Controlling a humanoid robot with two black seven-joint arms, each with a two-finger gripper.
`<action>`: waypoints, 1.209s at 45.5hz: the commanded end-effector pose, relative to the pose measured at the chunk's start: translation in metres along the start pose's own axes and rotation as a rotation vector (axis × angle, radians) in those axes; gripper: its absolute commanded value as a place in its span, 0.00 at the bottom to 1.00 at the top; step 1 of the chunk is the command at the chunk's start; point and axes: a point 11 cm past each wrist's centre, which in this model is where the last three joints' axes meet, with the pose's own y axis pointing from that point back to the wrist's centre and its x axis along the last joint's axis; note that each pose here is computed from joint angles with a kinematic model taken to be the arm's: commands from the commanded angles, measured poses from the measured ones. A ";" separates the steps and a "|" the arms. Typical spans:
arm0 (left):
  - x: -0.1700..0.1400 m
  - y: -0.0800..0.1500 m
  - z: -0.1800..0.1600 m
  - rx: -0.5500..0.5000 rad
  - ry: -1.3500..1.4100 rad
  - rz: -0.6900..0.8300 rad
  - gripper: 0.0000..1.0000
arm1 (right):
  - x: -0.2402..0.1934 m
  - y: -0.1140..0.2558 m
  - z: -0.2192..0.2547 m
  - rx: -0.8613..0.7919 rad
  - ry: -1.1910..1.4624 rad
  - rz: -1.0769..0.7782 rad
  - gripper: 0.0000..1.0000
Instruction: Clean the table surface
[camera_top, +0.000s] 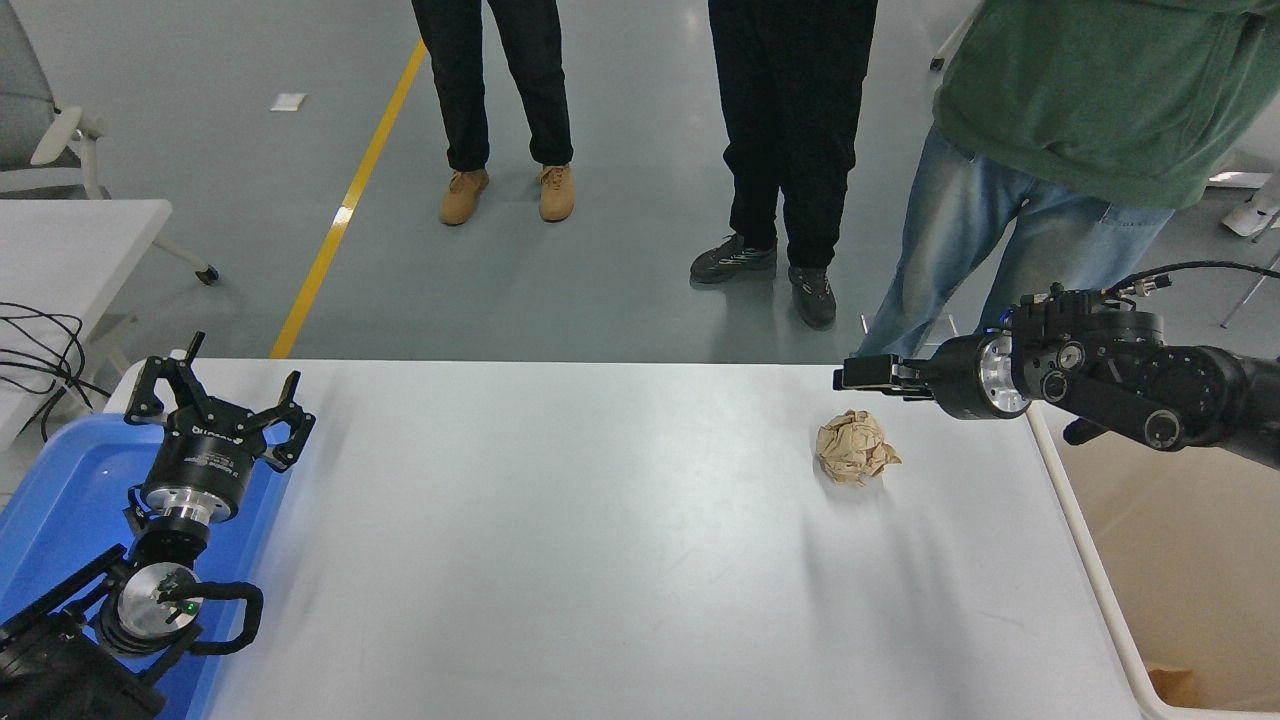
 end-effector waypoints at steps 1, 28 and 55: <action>0.000 0.000 0.000 0.000 0.000 0.000 0.99 | -0.002 -0.016 -0.013 -0.055 0.154 0.025 0.99; 0.000 0.000 0.000 0.000 0.000 0.000 0.99 | -0.025 -0.036 -0.018 -0.099 0.208 0.039 0.99; 0.000 0.000 0.000 0.000 0.000 0.000 0.99 | -0.058 -0.052 0.002 -0.146 0.163 0.045 0.99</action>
